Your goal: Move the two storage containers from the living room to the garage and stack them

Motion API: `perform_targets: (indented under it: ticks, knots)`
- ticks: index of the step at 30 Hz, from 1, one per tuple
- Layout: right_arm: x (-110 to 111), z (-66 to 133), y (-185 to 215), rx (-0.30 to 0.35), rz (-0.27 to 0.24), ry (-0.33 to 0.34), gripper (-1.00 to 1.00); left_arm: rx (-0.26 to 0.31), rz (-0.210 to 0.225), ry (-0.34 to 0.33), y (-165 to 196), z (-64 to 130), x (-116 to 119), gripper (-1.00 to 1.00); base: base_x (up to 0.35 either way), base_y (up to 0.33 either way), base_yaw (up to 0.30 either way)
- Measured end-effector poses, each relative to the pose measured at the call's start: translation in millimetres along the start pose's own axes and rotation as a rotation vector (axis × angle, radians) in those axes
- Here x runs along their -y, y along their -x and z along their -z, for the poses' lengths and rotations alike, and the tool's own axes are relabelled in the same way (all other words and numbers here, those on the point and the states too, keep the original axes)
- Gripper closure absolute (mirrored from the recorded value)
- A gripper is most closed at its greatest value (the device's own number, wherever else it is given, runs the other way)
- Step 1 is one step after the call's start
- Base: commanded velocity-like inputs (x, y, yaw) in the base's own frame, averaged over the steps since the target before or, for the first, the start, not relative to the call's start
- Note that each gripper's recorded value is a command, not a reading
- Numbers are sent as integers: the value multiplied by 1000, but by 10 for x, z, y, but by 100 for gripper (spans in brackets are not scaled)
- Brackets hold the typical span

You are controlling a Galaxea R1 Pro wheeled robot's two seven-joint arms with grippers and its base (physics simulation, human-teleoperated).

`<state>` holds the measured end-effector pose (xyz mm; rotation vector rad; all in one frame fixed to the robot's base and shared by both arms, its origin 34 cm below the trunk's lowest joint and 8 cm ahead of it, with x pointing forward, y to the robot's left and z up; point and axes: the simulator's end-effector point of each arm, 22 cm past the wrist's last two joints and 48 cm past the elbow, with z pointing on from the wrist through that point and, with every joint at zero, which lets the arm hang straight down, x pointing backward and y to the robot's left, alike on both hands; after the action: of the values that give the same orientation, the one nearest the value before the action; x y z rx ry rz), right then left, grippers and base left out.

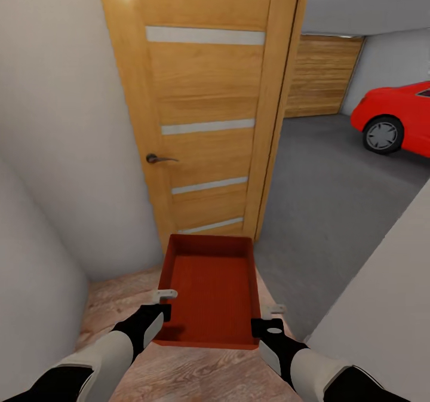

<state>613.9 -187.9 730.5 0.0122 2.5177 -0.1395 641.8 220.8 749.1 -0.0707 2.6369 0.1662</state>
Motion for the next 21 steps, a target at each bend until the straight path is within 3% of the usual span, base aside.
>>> perform_targets:
  ticks: [11, 21]
  knots:
    - [0, 0, 3, 1, -1, 0, 100, 1, 0, 0, 5, 1, 1, 100, 227, 197, -19]
    - [2, 14, 36, 8, -2, -1, 100, 8, 0, 0, 37, 20, -1, 100, 24, 16, -236]
